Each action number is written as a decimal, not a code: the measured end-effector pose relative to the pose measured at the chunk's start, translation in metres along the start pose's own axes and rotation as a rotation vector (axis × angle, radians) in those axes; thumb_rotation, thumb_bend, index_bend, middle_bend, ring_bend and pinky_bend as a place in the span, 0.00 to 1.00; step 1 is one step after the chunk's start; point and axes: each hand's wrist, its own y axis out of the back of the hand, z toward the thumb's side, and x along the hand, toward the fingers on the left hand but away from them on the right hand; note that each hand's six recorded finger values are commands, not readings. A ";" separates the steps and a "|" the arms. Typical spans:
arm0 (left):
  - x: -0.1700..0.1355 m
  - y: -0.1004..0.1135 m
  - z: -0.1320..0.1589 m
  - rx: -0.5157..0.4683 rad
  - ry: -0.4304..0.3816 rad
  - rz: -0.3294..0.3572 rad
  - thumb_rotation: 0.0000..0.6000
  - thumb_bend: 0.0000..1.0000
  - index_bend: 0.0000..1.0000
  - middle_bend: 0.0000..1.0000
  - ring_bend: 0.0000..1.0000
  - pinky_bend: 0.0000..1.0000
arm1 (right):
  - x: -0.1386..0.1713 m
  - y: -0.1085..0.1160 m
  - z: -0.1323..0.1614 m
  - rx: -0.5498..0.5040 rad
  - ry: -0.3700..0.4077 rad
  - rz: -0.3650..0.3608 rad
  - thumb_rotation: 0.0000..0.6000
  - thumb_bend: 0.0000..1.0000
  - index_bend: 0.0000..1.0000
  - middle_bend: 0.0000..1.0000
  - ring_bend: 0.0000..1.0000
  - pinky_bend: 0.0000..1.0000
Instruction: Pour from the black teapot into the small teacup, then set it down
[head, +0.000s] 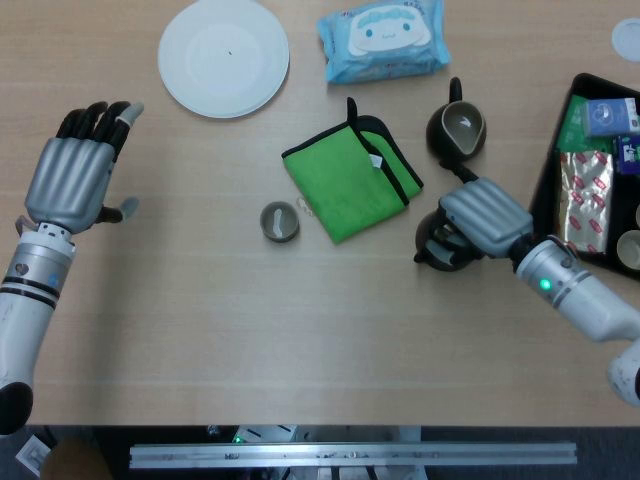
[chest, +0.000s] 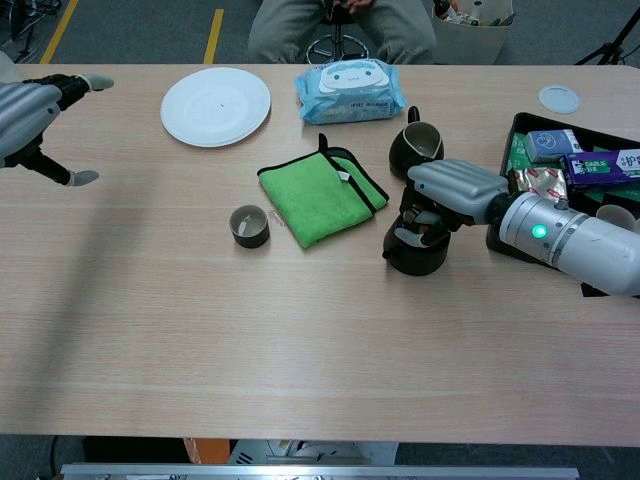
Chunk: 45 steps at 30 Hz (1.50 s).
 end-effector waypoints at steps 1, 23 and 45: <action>0.000 0.000 0.000 0.000 0.000 0.000 1.00 0.21 0.01 0.09 0.07 0.13 | 0.000 0.000 0.000 -0.002 0.001 0.001 0.91 0.37 0.99 0.89 0.80 0.02; 0.002 -0.003 0.000 0.003 0.002 -0.010 1.00 0.21 0.01 0.09 0.07 0.13 | -0.001 0.005 -0.005 -0.022 -0.015 0.008 0.92 0.36 0.92 0.72 0.59 0.00; 0.003 -0.005 -0.003 0.008 0.008 -0.016 1.00 0.21 0.01 0.09 0.07 0.13 | -0.004 0.012 -0.004 -0.059 -0.014 0.012 0.88 0.23 0.85 0.56 0.38 0.00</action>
